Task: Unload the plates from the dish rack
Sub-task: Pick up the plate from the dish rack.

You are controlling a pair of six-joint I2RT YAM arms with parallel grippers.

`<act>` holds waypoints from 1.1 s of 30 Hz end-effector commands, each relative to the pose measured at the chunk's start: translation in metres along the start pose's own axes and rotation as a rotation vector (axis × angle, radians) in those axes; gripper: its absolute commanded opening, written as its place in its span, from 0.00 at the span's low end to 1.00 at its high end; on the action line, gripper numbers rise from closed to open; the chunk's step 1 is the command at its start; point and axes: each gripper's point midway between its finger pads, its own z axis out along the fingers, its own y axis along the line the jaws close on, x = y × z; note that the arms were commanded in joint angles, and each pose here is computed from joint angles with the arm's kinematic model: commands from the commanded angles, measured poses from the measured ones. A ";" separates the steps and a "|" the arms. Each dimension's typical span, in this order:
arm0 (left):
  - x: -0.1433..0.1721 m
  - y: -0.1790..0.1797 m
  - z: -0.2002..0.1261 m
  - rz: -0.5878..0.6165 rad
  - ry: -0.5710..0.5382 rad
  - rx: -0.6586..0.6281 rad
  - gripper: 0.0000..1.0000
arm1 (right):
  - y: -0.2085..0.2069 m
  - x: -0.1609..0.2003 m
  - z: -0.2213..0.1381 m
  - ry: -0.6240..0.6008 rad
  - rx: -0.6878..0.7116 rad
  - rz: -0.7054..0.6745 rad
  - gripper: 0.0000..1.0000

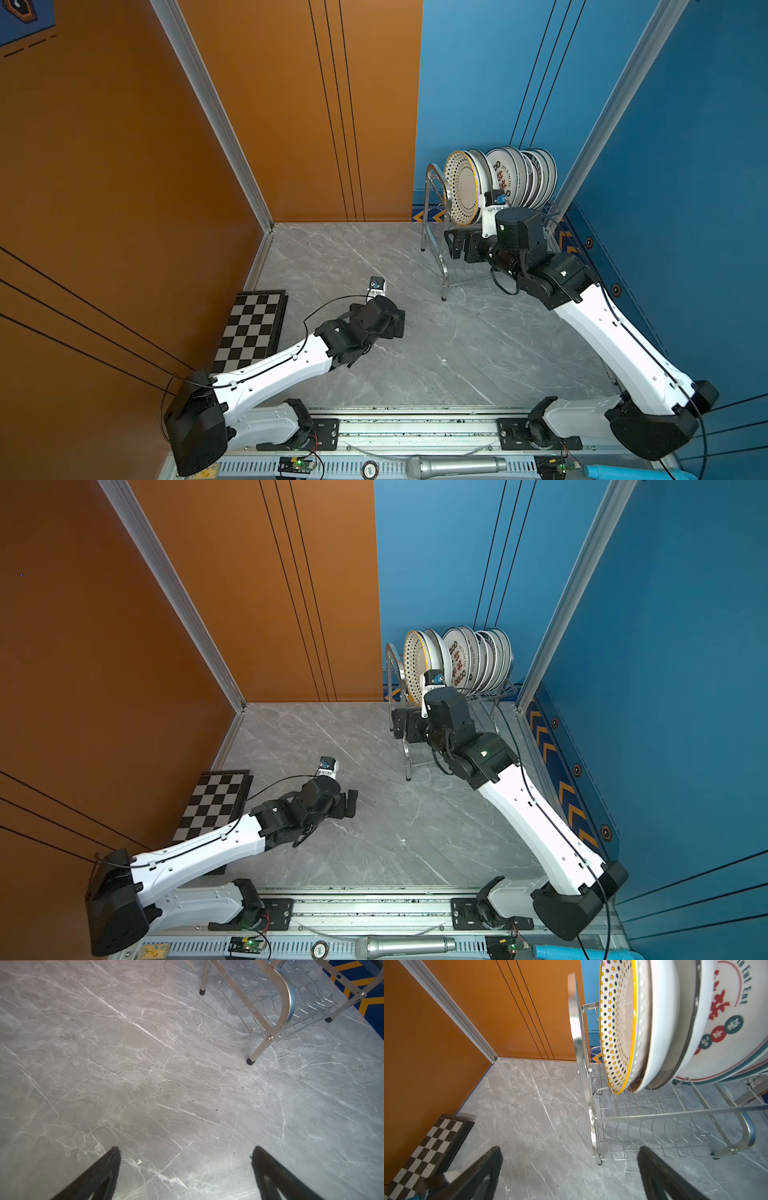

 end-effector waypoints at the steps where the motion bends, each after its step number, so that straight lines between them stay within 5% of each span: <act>1: 0.012 0.012 -0.004 -0.030 0.029 0.001 0.99 | -0.006 -0.017 0.006 -0.038 0.037 0.046 0.98; 33: 0.023 0.036 -0.012 -0.071 0.008 0.038 0.95 | -0.001 -0.041 0.035 -0.075 -0.013 0.120 0.87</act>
